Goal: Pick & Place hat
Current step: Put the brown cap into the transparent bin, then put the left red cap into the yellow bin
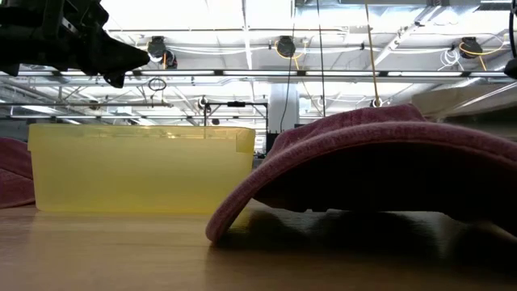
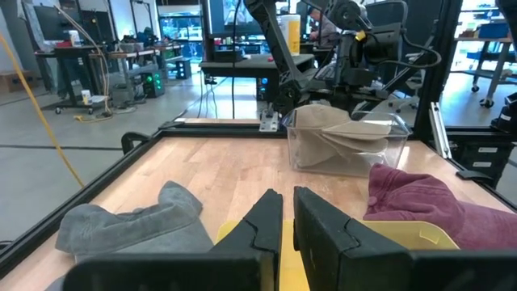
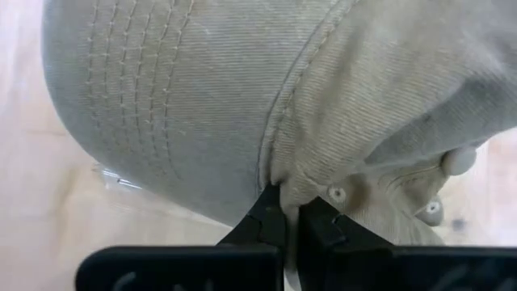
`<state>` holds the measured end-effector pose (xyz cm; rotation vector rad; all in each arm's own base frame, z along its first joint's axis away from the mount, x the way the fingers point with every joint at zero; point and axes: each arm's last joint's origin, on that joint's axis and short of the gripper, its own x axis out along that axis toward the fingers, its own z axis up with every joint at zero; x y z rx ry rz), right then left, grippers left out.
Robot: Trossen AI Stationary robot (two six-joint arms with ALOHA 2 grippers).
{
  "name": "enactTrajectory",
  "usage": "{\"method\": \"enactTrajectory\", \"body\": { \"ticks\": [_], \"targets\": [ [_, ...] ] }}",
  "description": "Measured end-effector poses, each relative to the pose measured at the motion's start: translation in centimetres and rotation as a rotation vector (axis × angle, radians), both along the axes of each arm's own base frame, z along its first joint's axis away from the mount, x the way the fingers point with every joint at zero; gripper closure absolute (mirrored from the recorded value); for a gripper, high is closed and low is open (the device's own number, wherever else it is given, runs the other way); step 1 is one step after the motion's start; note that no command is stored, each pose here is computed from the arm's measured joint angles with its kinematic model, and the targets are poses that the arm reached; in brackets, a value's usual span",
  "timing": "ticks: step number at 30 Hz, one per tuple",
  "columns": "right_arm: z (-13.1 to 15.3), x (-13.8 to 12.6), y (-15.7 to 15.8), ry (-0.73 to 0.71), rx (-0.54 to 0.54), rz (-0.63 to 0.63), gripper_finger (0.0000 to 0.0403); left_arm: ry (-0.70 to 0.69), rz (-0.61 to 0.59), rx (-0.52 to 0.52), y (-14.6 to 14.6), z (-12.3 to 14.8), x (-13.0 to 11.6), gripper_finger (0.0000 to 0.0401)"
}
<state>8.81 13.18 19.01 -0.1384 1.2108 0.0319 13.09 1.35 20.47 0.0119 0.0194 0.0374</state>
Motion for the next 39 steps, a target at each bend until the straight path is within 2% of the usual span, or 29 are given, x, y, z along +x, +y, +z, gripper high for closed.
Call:
{"method": "enactTrajectory", "body": {
  "ticks": [5,13,20,30,34,39],
  "targets": [
    [0.2,-0.1,0.0,0.003,0.058,-0.047,0.0391,0.001,0.0,0.0,0.0,0.0,0.0,0.0359],
    [1.5,-0.2,-0.1,-0.063,0.222,-0.072,0.0332,-0.005,0.002,0.001,0.0,0.0,0.0,0.0359],
    [2.5,-0.7,-1.0,-0.095,0.3,-0.127,0.0271,-0.008,0.001,0.001,0.0,0.1,0.0,0.0359],
    [4.5,-1.4,-2.4,-0.184,0.487,-0.168,0.0225,-0.008,0.001,0.003,0.0,0.1,0.0,0.0359],
    [5.6,-1.3,-2.7,-0.323,0.547,-0.164,0.0223,-0.01,0.001,0.004,0.0,0.1,0.0,0.0359],
    [8.0,-0.8,-4.0,-0.633,0.557,-0.133,0.0234,-0.015,0.001,0.005,0.0,0.1,0.0,0.0359]
  ]
}}
